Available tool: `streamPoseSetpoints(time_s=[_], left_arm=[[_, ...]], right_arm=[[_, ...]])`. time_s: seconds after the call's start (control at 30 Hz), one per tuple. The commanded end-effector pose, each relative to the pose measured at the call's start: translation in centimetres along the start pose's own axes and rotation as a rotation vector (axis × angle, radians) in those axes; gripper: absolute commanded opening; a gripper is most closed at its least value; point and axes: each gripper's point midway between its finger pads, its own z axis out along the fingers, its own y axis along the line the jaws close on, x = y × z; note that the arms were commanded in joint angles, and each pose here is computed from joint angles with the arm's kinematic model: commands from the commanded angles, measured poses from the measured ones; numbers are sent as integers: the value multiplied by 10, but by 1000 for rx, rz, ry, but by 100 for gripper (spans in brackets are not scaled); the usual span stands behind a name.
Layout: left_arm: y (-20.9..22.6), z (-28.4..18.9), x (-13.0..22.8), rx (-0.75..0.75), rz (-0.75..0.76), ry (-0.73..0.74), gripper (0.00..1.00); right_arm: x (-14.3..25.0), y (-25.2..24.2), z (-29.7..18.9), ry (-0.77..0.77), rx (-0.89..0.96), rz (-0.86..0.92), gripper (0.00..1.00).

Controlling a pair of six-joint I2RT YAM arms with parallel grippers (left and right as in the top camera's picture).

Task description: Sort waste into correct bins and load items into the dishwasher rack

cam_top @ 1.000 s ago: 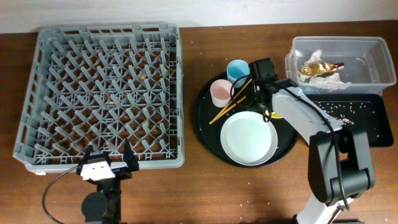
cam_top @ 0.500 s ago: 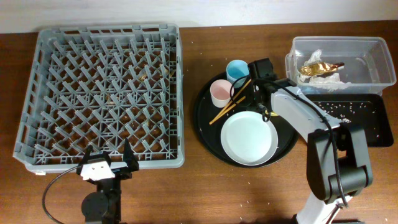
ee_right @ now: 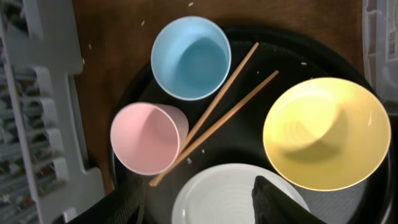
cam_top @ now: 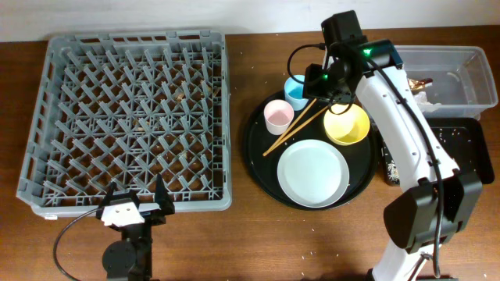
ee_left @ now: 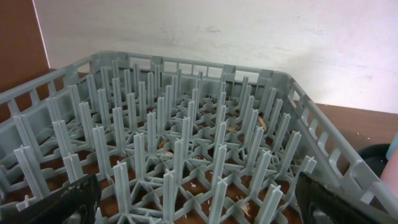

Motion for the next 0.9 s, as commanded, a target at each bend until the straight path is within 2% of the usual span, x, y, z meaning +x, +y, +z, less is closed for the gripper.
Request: streamPoseSetpoints(time_s=[0.0, 0.13, 0.3, 0.43, 0.5, 0.53, 0.6, 0.77, 0.87], left_arm=[[0, 0, 2, 3, 19, 0, 99], [0, 0, 2, 3, 19, 1, 99], [0, 0, 2, 3, 19, 1, 99], [0, 0, 2, 3, 19, 0, 99], [0, 0, 2, 3, 19, 0, 99], [0, 0, 2, 3, 19, 0, 99], [0, 0, 2, 3, 19, 1, 99], [0, 0, 2, 3, 19, 1, 99], [-1, 0, 0, 9, 18, -7, 99]], right_arm=[[1, 1, 18, 16, 16, 167, 57], [24, 17, 79, 127, 42, 147, 56], [48, 13, 128, 227, 96, 168, 47], [51, 12, 129, 237, 102, 168, 34], [56, 11, 128, 254, 111, 160, 23], [61, 15, 129, 263, 109, 123, 14], [70, 17, 132, 279, 122, 98, 4], [71, 17, 132, 280, 121, 98, 4], [55, 33, 96, 242, 2, 17, 4]])
